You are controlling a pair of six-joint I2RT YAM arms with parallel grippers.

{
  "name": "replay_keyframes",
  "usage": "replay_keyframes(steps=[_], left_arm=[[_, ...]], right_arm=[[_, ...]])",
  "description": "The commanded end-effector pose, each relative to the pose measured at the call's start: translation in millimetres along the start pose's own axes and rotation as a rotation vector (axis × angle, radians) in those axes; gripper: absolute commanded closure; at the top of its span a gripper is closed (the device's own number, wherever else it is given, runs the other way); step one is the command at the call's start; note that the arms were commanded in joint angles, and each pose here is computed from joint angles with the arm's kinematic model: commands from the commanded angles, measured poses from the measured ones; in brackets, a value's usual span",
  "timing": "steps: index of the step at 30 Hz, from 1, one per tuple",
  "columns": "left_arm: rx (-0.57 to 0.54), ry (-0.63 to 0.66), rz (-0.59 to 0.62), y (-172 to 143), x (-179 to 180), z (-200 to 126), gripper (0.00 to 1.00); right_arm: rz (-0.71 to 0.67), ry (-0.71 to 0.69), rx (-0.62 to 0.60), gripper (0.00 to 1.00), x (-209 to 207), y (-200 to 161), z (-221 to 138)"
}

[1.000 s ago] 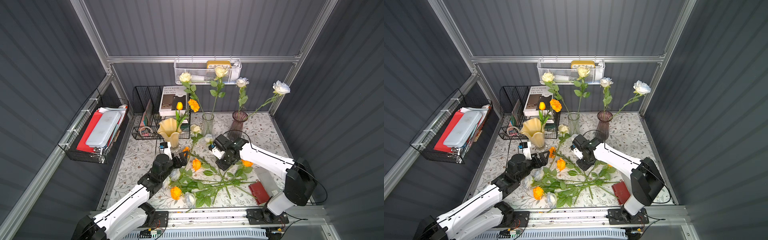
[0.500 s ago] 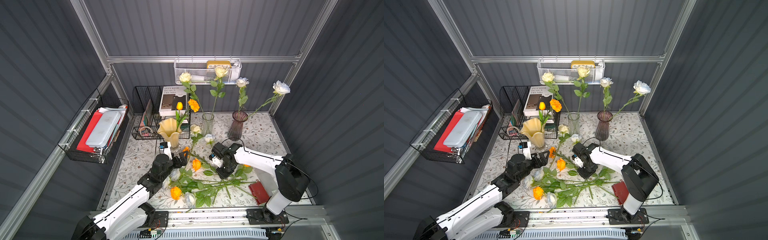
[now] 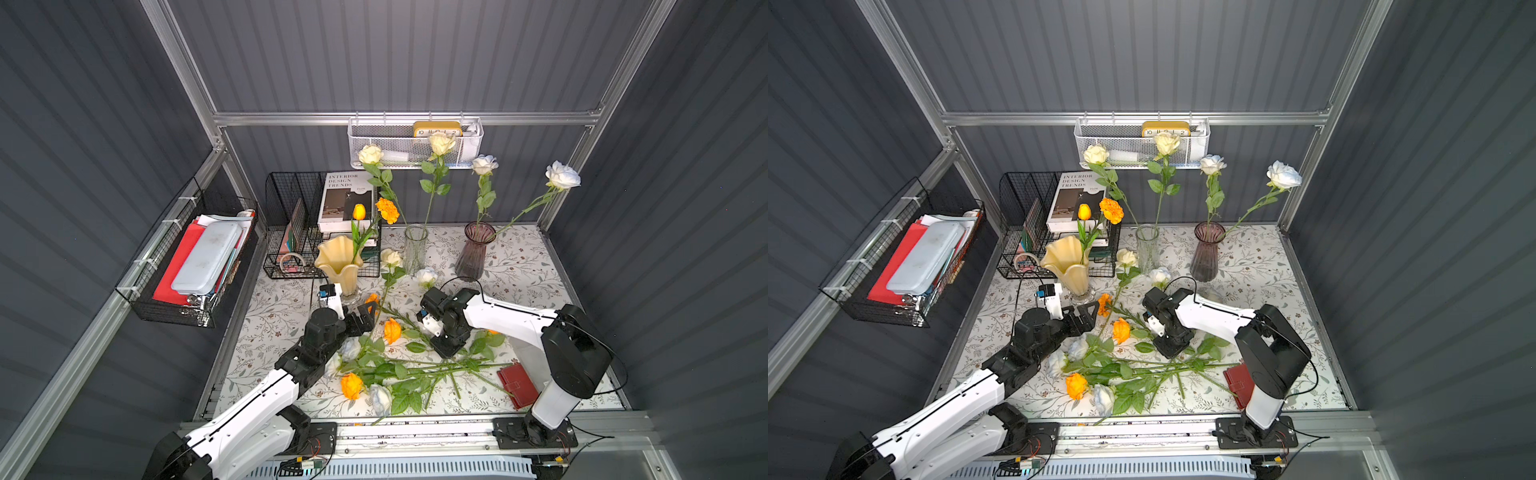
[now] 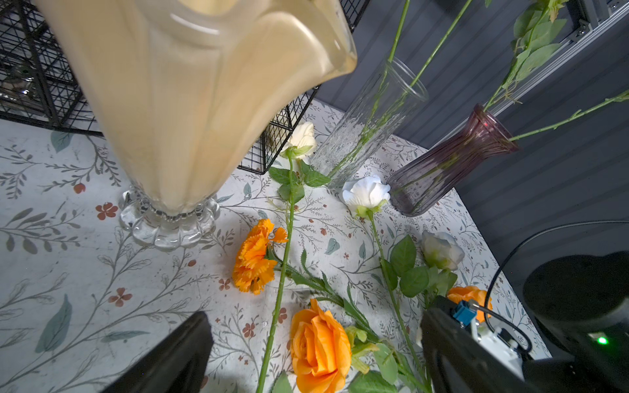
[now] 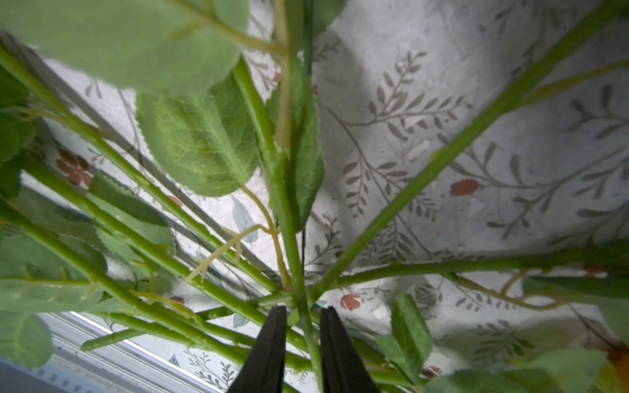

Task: Arrange the flowers in different vases according to their colors
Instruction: Pick up the flower at the center of the board.

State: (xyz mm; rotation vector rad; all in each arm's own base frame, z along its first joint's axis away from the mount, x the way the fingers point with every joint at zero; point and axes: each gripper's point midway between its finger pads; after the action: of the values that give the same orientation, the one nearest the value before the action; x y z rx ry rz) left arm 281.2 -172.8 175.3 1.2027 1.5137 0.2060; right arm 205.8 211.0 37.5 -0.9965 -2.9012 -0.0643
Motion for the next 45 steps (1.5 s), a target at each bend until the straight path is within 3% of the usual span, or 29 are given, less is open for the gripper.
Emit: replay_keyframes(steps=[1,6,16,25,36,45], left_arm=[[-0.002,-0.017,0.017,-2,-1,-2,0.01],[-0.001,-0.016,0.018,-1,-1,-1,0.01],[-0.001,-0.018,0.018,-2,-1,-2,0.01],[-0.002,-0.016,0.018,-1,-1,-2,0.01],[-0.003,-0.019,0.019,-1,-1,-2,0.01],[0.003,-0.016,0.020,-2,-1,0,0.01]], right_arm=[[0.004,-0.022,0.040,0.76,1,-6,4],[0.010,-0.045,0.044,0.80,-2,-9,6],[-0.001,-0.151,0.021,0.97,-18,-2,-2],[-0.053,-0.263,-0.056,1.00,-33,15,-44],[-0.120,-0.235,-0.285,1.00,-16,20,-114],[-0.096,-0.481,-0.631,1.00,-49,57,-211]])
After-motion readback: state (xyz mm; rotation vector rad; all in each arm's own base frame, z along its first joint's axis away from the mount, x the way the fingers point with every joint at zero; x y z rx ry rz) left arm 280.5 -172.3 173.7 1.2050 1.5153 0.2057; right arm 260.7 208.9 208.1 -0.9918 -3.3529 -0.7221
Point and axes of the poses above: each gripper's point midway between its finger pads, its own z axis out along the fingers, its own x axis along the line the jaws close on, y = z × x, and after that the axes turned 11 degrees about -z, right-handed
